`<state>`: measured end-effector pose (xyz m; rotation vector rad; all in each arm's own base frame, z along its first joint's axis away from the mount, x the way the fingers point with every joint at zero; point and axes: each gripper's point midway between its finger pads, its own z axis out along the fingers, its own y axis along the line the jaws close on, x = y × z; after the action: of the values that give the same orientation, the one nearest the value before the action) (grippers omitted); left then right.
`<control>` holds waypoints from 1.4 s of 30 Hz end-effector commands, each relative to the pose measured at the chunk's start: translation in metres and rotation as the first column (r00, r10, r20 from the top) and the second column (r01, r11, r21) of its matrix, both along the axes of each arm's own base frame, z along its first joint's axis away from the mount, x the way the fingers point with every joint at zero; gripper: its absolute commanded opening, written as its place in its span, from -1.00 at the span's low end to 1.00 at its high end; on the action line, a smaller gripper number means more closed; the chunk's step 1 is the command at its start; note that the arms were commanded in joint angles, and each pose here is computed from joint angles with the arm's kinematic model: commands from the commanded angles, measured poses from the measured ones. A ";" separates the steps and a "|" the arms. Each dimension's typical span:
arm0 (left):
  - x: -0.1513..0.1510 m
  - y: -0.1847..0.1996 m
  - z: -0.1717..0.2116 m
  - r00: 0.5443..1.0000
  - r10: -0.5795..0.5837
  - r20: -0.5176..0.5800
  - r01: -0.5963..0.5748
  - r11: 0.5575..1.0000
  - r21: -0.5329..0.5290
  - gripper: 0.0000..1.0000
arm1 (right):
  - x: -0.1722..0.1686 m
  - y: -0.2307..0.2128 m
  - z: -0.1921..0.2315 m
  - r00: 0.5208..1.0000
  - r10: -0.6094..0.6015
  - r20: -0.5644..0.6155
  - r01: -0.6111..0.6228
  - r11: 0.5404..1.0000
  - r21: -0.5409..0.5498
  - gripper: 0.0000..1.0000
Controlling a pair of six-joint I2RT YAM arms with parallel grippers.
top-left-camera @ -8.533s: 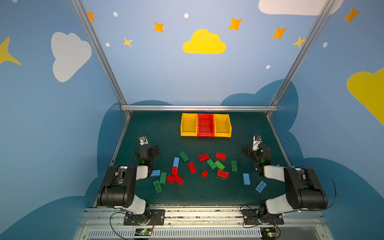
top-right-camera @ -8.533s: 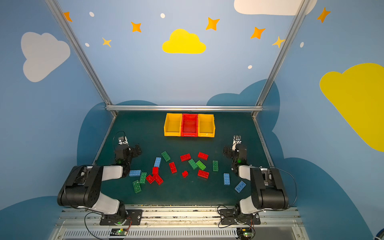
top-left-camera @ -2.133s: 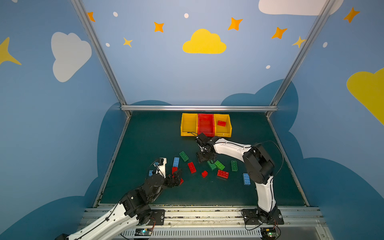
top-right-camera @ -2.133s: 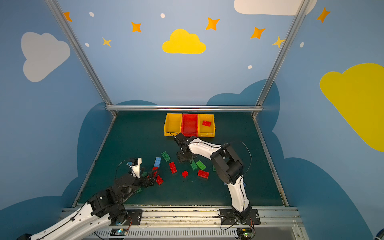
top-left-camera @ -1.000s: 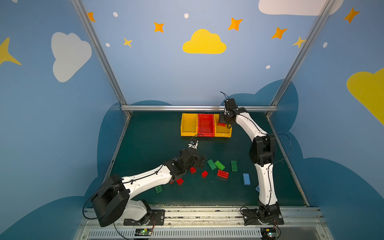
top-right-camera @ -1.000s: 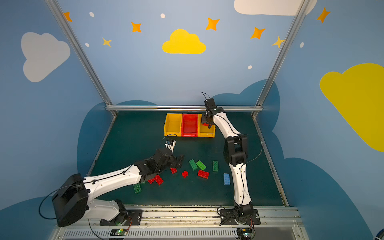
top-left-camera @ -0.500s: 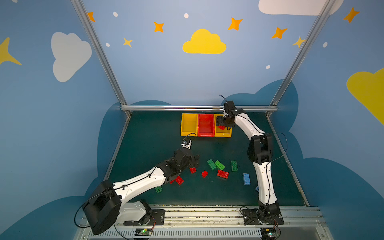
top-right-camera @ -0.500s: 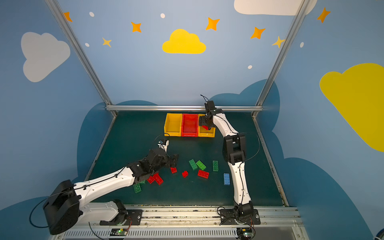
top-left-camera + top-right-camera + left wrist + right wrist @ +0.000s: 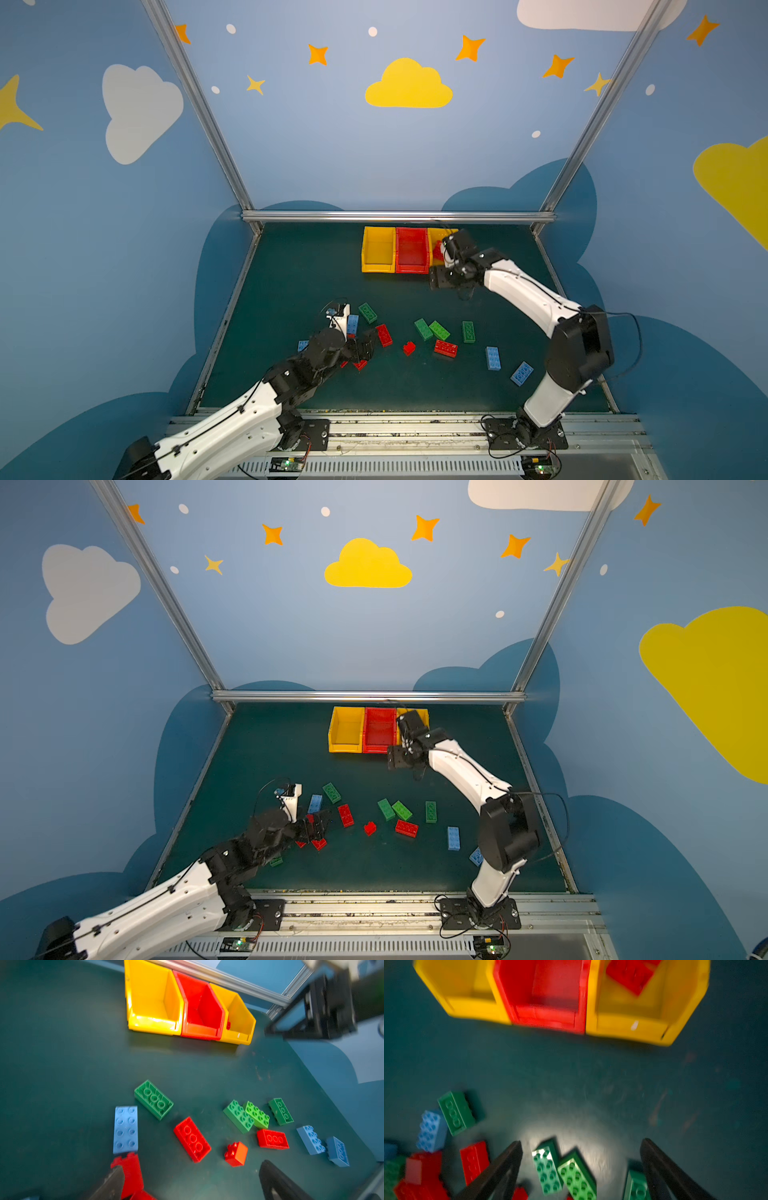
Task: Sort the legos into containers by color
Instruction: 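Return the right gripper to the bricks and grasp a red brick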
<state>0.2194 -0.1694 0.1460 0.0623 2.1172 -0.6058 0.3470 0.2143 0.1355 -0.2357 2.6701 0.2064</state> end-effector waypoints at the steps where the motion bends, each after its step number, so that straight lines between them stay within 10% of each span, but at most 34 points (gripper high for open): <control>1: -0.014 0.005 -0.009 0.999 -0.009 -0.040 0.007 0.999 -0.042 1.00 | -0.051 -0.020 -0.024 0.993 -0.115 -0.016 0.113 0.989 -0.100 0.76; 9: -0.024 0.006 -0.008 0.999 -0.032 -0.036 0.029 0.996 -0.089 1.00 | -0.118 -0.042 -0.052 0.960 -0.281 -0.005 0.279 0.954 -0.107 0.78; 31: -0.028 0.014 -0.012 1.000 -0.022 -0.012 0.021 0.996 -0.086 1.00 | -0.129 -0.017 -0.099 0.931 -0.338 -0.139 0.328 0.940 -0.092 0.75; 42: -0.025 0.013 -0.016 1.000 -0.020 -0.011 0.020 0.997 -0.069 1.00 | -0.129 -0.012 -0.113 0.929 -0.332 -0.164 0.317 0.942 -0.112 0.21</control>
<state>0.1921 -0.1571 0.1304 0.0303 2.1181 -0.7125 0.2157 0.1956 0.0234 0.2162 2.8445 -0.0009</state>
